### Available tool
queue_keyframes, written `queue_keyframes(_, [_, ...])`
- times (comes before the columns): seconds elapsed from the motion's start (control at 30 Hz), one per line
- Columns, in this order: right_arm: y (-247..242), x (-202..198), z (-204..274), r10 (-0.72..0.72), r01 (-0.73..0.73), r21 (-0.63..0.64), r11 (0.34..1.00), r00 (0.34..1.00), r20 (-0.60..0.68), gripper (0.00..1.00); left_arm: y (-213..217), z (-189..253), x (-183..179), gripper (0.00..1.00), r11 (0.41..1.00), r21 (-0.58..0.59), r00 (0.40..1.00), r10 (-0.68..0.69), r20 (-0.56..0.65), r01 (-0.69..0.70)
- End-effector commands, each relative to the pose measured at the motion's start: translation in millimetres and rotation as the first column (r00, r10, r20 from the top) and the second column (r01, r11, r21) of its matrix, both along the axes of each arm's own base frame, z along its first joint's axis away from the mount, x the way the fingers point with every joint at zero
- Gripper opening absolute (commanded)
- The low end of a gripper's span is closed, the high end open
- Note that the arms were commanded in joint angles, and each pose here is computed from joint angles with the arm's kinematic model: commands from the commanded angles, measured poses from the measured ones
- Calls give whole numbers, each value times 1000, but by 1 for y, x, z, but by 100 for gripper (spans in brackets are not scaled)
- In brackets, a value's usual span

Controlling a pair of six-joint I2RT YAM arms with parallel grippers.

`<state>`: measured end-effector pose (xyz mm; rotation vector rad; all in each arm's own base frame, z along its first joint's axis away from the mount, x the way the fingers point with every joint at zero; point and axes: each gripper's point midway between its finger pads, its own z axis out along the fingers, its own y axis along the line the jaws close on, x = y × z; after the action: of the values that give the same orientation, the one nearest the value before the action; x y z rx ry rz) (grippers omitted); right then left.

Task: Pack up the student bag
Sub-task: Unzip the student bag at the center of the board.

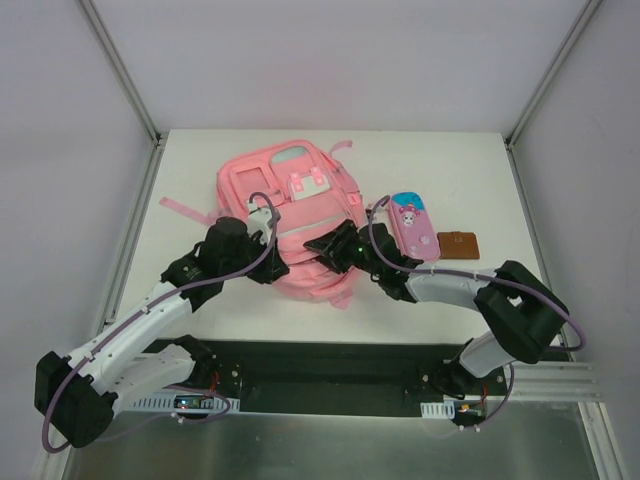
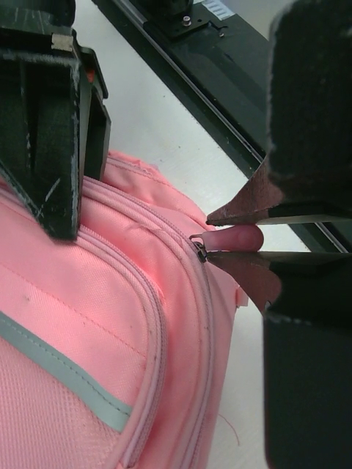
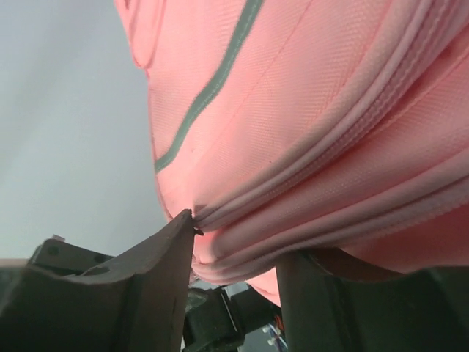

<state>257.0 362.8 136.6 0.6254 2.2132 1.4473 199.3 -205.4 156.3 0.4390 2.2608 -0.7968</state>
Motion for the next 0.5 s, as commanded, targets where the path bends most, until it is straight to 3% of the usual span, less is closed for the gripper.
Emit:
queue_keyframes(0.0, [23,21,67,-41,14,176,984,988,148,36,-25,25,-14,0,987,-101,991,-122,59,128])
queue_keyframes(0.07, [24,21,69,-43,11,194,981,986,164,2,-20,23,-8,0,993,-79,994,-84,72,90])
queue_keyframes(0.2, [13,20,63,-43,15,164,986,985,168,1,10,13,8,0,997,45,992,59,108,-64])
queue_keyframes(0.33, [-14,14,56,-45,36,56,998,984,173,1,48,3,22,0,964,184,976,169,135,-192])
queue_keyframes(0.47, [-33,17,60,-58,52,39,998,982,180,1,80,1,37,0,934,205,954,271,129,-293])
